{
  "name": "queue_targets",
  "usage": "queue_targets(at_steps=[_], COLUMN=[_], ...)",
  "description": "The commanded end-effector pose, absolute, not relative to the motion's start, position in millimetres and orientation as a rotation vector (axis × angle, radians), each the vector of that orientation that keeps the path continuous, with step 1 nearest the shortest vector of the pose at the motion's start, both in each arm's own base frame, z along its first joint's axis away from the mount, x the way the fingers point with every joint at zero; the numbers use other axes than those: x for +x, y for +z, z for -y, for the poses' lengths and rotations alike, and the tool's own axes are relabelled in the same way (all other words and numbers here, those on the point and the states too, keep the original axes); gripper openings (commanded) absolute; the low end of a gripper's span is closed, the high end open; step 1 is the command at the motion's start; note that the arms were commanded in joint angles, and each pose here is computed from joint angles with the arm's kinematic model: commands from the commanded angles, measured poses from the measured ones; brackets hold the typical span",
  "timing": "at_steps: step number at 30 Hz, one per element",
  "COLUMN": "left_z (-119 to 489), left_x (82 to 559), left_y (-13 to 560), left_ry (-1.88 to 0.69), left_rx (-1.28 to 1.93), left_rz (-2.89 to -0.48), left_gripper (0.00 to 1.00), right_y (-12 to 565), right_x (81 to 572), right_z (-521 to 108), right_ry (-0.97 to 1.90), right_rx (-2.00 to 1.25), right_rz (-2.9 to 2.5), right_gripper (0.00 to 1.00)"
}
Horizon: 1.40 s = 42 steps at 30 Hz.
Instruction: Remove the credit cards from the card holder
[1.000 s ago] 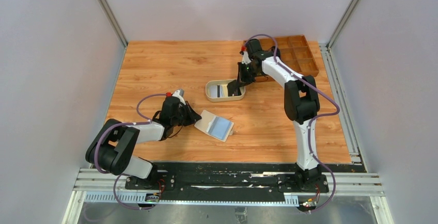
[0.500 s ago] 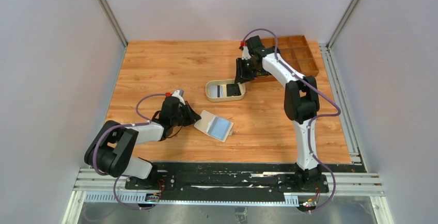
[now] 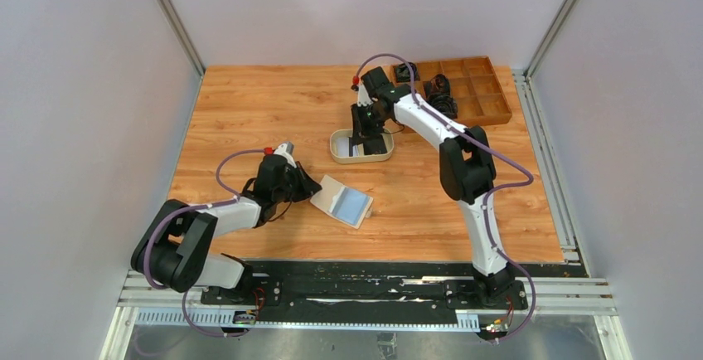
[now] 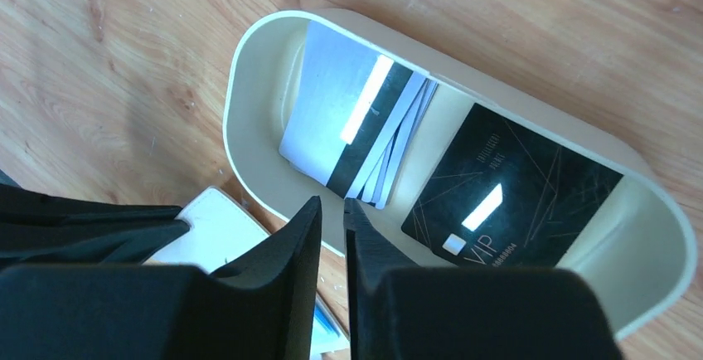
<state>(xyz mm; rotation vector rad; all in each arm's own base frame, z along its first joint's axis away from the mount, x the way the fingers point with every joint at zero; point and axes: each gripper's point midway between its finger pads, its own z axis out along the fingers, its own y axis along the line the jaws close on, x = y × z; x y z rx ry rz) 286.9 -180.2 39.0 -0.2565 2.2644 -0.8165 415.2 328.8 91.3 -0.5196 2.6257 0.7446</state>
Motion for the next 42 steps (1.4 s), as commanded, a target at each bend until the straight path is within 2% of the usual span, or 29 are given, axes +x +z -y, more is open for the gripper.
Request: queue_targets(at_steps=[1,4,8,42], left_z=[174,174,174,173], left_x=[287,287,286,287], left_y=[40,40,40,37], left_ry=[-0.782,-0.783,-0.779,-0.764], left_rx=[-0.249,-0.25,-0.249,-0.244], left_rz=[-2.26,-2.26,-2.262,-2.274], left_gripper=[0.0,0.0,0.0,0.0], right_y=[76,67,57,35], right_x=[420,422,424,449], right_z=[-329,-330,-329,-300], right_ry=[0.734,0.73,0.717,0.567], right_rx=[-0.459,-0.45,-0.439,-0.375], right_rz=[-2.664,-2.678,-2.691,-2.714], right_gripper=[0.16,0.04,0.0,0.0])
